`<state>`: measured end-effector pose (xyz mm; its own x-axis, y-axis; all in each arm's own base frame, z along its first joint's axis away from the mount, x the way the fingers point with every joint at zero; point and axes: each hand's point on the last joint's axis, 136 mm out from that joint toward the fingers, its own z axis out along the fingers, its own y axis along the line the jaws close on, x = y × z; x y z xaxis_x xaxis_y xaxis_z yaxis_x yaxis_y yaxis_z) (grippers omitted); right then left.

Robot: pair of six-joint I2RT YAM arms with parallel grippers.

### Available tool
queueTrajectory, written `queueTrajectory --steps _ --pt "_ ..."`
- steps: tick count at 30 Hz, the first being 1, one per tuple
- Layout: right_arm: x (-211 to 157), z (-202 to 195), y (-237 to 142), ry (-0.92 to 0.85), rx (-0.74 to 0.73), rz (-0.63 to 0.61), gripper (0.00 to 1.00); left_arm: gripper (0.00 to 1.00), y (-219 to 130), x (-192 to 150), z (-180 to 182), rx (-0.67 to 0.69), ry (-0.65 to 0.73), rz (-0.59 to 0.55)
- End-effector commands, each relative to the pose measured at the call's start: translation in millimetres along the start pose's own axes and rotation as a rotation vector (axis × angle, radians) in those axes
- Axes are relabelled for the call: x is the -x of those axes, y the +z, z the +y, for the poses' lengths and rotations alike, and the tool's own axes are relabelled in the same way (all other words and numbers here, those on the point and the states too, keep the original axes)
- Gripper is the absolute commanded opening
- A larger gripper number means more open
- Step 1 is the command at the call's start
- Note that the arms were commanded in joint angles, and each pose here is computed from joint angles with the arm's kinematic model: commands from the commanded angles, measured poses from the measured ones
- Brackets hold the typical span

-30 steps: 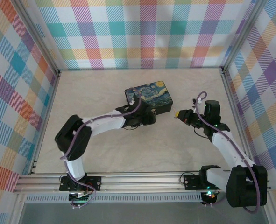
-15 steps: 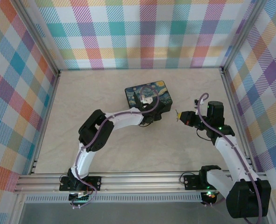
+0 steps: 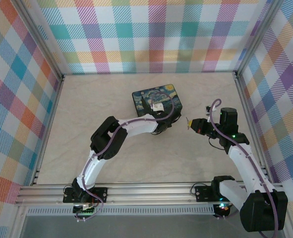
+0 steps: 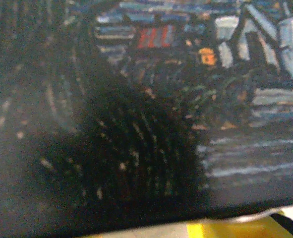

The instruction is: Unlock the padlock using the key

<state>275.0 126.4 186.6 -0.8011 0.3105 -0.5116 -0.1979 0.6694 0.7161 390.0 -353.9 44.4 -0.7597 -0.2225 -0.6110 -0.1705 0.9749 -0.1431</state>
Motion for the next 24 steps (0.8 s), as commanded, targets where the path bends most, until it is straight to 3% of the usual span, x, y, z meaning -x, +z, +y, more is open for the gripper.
queueTrajectory --steps 1,4,7,14,17,24 --pt "5 10 -4 -0.028 0.035 -0.008 0.00 0.44 1 3 12 0.079 0.049 -0.039" --pt "3 10 -3 -0.022 0.041 -0.005 0.00 0.39 2 4 12 0.082 0.066 -0.044" --pt "2 10 -3 -0.019 0.042 0.001 0.00 0.18 3 4 11 0.081 0.082 -0.041" --pt "-6 9 -4 -0.002 0.034 0.030 0.00 0.16 -21 9 19 0.081 0.143 0.005" --pt "-12 4 -3 0.015 0.027 0.036 0.00 0.23 -42 15 29 0.087 0.185 0.030" --pt "-5 -14 2 0.063 -0.055 0.003 0.00 0.57 -66 35 35 0.040 0.173 0.039"
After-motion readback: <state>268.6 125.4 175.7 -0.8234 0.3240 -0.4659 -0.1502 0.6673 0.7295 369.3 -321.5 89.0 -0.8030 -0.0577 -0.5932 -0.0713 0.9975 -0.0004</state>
